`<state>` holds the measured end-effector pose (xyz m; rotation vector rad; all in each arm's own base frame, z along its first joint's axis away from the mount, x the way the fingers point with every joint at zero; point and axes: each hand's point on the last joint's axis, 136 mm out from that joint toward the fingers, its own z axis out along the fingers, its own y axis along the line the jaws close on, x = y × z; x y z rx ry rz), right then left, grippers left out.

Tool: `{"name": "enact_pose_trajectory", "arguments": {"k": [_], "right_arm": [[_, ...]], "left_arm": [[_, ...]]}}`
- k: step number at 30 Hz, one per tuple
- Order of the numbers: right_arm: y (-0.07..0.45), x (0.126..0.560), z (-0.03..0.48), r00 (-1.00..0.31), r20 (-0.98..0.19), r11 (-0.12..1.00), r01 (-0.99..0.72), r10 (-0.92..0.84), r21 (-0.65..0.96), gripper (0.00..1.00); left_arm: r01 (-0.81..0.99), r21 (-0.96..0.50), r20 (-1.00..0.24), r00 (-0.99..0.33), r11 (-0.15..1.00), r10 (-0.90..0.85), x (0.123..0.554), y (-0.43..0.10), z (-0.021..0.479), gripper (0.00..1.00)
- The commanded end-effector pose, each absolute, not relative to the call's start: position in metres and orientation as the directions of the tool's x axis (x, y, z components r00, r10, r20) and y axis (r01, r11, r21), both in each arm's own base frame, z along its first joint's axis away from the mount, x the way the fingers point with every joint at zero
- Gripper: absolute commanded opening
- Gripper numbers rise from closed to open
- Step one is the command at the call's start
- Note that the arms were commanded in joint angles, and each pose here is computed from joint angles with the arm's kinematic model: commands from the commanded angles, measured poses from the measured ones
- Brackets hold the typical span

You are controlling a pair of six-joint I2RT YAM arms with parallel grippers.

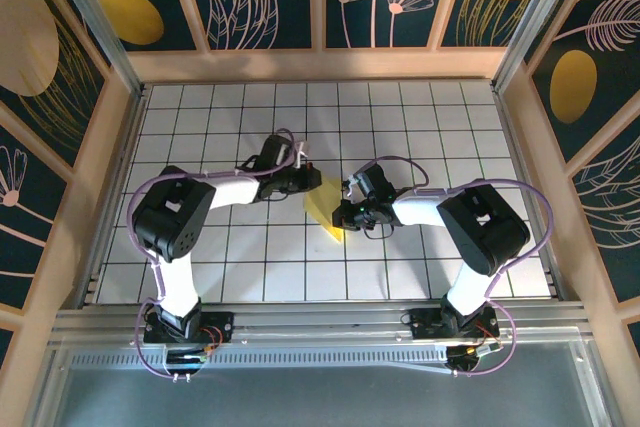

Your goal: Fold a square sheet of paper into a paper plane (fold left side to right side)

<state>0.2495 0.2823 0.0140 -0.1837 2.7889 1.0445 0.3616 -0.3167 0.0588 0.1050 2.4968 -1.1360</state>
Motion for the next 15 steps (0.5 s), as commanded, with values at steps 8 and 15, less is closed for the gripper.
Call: {"name": "enact_pose_trajectory", "arguments": {"k": [8, 15], "right_arm": [[0.248, 0.208, -0.027, -0.997, -0.001, 0.849, -0.066, -0.077, 0.524, 0.0], [0.272, 0.222, 0.008, -0.995, -0.044, 0.78, -0.1, -0.093, 0.618, 0.0]], "left_arm": [[0.142, -0.722, -0.267, -0.96, 0.677, -0.083, 0.348, -0.332, 0.013, 0.0], [0.088, -0.673, -0.234, -0.967, 0.735, -0.098, 0.341, -0.317, -0.005, 0.0]]}}
